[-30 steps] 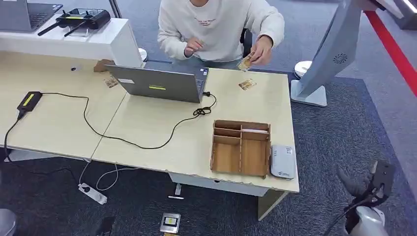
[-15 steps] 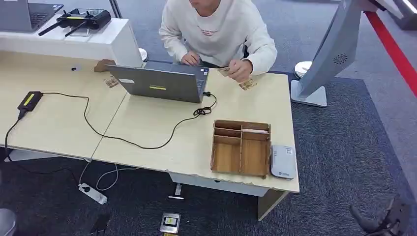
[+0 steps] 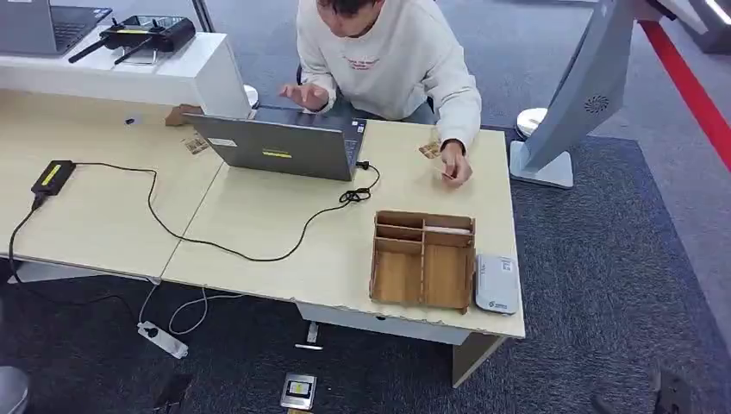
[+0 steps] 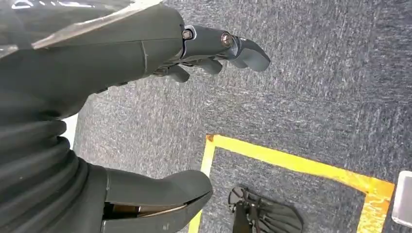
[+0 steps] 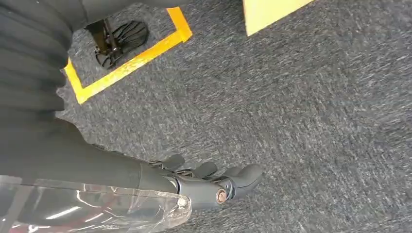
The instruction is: Pass the card to the sensor for recognition and then transmit it.
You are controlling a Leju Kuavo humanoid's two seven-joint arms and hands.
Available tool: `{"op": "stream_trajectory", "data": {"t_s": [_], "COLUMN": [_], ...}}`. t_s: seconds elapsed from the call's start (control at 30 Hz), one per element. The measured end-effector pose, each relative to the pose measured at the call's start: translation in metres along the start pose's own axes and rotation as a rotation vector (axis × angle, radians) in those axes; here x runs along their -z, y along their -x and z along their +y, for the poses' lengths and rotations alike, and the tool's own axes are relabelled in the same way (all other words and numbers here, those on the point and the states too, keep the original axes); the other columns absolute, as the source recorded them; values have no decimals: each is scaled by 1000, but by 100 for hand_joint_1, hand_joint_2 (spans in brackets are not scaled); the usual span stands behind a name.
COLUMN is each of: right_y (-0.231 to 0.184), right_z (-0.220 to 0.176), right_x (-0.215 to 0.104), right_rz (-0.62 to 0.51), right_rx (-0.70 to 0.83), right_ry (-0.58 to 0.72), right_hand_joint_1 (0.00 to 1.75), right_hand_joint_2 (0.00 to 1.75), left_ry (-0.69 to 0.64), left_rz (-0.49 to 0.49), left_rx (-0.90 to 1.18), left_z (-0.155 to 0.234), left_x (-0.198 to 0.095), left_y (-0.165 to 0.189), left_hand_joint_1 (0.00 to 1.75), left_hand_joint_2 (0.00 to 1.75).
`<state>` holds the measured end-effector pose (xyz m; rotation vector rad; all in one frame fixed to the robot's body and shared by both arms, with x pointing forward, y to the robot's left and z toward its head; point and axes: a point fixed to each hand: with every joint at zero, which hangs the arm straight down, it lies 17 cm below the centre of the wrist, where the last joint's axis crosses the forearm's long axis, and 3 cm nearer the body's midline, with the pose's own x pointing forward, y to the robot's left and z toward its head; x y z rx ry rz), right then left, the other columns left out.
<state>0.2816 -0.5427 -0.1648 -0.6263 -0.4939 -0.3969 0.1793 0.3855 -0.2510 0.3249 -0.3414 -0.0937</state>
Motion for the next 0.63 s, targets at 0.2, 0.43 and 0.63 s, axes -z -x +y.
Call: {"op": "stream_trajectory", "data": {"t_s": [0.2,0.43,0.63], "right_y": [16,27,47], "right_z": [4,7,12], "right_x": [-1,-3,-6], "right_rz": [35,30,51], "right_rx": [-89,-186,-294], "right_ry": [-24,-30,-59], "right_hand_joint_1": [0,0,0], "right_hand_joint_2": [175,175,175], "left_ry": [13,17,21], "left_rz": [-6,-18,-24], "left_rx": [26,58,76], "left_z": [3,8,10], "left_x": [0,1,1], "left_y": [0,-3,-6], "left_hand_joint_1": [0,0,0], "left_hand_joint_2": [175,175,175]}}
